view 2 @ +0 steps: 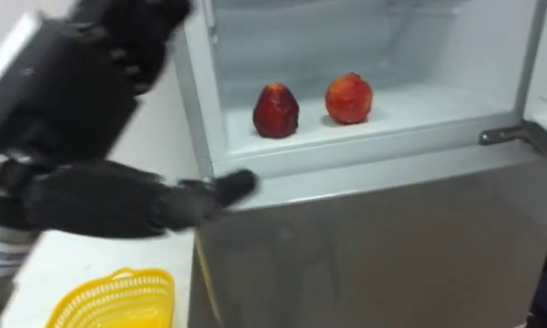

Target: Retrieve from the upper fridge

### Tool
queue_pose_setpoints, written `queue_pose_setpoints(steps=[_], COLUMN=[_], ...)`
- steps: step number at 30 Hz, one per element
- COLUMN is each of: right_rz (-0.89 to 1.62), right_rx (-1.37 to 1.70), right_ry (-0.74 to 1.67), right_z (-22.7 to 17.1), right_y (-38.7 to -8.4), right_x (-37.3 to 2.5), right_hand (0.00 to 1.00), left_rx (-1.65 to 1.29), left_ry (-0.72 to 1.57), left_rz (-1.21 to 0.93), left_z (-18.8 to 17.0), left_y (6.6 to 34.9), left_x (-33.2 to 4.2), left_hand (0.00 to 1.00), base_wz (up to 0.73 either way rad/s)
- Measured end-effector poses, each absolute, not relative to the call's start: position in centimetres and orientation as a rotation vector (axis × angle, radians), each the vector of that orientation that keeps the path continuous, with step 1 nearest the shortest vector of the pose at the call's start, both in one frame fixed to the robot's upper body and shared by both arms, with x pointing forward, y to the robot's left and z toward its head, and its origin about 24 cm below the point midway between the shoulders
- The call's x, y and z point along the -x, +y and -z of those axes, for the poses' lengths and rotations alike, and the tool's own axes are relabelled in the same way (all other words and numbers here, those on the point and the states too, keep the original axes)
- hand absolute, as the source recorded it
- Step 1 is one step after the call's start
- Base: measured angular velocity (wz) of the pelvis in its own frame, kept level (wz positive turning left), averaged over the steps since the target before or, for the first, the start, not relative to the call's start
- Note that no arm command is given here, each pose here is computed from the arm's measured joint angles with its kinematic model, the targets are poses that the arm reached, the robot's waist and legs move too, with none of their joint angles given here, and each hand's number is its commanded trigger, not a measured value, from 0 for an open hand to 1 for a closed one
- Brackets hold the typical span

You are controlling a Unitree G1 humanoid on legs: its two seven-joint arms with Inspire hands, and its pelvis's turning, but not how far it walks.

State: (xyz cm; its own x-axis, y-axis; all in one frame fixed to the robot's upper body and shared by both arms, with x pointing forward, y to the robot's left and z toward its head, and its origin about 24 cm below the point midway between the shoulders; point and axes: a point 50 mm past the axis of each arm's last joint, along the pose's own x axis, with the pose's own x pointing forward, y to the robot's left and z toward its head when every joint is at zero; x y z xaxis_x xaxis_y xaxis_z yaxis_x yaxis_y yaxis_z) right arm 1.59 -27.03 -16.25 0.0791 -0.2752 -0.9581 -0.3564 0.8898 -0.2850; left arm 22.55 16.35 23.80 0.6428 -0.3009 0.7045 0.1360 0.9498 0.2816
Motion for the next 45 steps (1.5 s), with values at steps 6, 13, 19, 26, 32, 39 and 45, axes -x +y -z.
queue_pose_setpoints(steps=[6, 13, 19, 26, 32, 39, 45], right_rz=[0.015, 0.080, 0.080, 0.095, 0.068, 0.020, 0.025], right_rx=[0.511, 0.500, 0.521, 0.488, 0.450, 0.429, 0.413], right_ry=[1.539, 1.524, 1.530, 1.511, 1.519, 1.529, 1.540], right_z=[16.1, 15.9, 15.9, 15.8, 16.1, 16.3, 16.4], right_y=[-27.5, -27.9, -27.8, -27.9, -26.8, -26.3, -26.2], right_x=[0.3, 0.8, 1.6, 1.2, 0.7, 0.5, 0.7], right_hand=[0.00, 0.00, 0.00, 0.00, 0.00, 0.00, 0.00], left_rx=[-0.265, -0.286, -0.271, -0.169, -0.071, 0.002, -0.004], left_ry=[-0.814, -0.773, -0.555, -0.141, 0.368, 0.984, 1.220], left_rz=[-0.140, -0.567, -0.876, -1.105, -1.110, -0.920, -0.788], left_z=[-23.6, -21.8, -17.2, -8.1, 2.6, 12.8, 15.1], left_y=[22.5, 28.1, 32.0, 35.0, 33.2, 28.5, 26.7], left_x=[-21.1, -18.0, -15.7, -12.8, -10.3, -3.9, -0.3], left_hand=[0.00, 0.00, 0.00, 0.00, 0.00, 0.00, 0.00], base_wz=[0.07, 0.11, 0.05, 0.00, 0.02, -0.03, 0.01])
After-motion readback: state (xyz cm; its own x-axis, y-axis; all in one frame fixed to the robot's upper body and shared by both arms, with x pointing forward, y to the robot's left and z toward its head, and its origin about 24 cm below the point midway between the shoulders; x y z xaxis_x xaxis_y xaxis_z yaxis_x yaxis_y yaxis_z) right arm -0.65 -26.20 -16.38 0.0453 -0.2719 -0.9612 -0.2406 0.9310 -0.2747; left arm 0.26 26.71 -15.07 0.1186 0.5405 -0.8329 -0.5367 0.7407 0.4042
